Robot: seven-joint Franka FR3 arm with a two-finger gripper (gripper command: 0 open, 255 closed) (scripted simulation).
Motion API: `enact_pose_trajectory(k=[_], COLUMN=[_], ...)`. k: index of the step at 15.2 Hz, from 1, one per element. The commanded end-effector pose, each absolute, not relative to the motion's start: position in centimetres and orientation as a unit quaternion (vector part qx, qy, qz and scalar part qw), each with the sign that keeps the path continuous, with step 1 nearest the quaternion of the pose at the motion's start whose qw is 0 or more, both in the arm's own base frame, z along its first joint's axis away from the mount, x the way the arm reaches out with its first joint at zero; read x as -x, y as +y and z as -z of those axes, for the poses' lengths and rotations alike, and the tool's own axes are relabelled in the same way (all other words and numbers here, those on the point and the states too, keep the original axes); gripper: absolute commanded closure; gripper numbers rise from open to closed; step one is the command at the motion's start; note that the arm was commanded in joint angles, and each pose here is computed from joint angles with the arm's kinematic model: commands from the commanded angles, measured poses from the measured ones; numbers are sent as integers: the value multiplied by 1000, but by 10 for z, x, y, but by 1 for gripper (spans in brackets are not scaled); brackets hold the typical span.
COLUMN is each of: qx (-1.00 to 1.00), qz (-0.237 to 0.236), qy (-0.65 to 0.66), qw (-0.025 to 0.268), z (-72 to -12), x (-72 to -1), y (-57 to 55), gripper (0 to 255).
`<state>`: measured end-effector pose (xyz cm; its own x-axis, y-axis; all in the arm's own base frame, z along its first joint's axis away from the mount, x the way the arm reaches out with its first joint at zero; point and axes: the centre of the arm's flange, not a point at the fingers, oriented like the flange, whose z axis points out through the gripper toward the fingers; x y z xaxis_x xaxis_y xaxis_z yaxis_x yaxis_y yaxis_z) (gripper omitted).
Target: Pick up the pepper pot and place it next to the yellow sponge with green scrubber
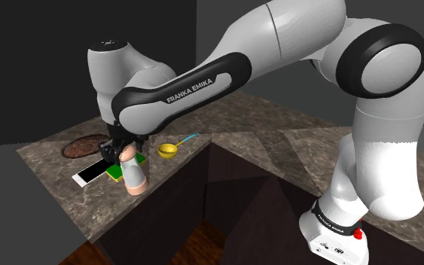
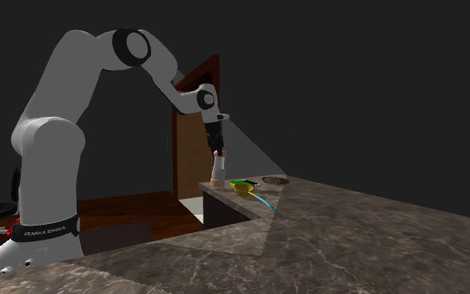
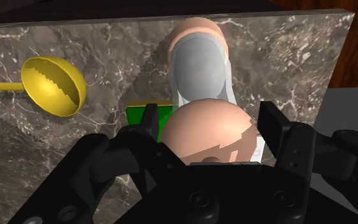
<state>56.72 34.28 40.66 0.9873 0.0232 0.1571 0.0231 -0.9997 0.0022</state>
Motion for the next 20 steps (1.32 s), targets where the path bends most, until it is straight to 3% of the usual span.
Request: enact_pose_trajectory(k=[1,6,7,12,16,20], qx=[-997,-997,-997,-997,-997,-997], qz=[-79,-79,-79,-79,-79,-79], qy=[12,12,12,12,12,12], qw=[0,0,0,0,0,0], z=[-405,-405,-405,-405,-455,-455], x=[-567,-567,-567,-567,-559,-559], y=[342,342,342,342,342,342], gripper=[255,255,0,0,0,0])
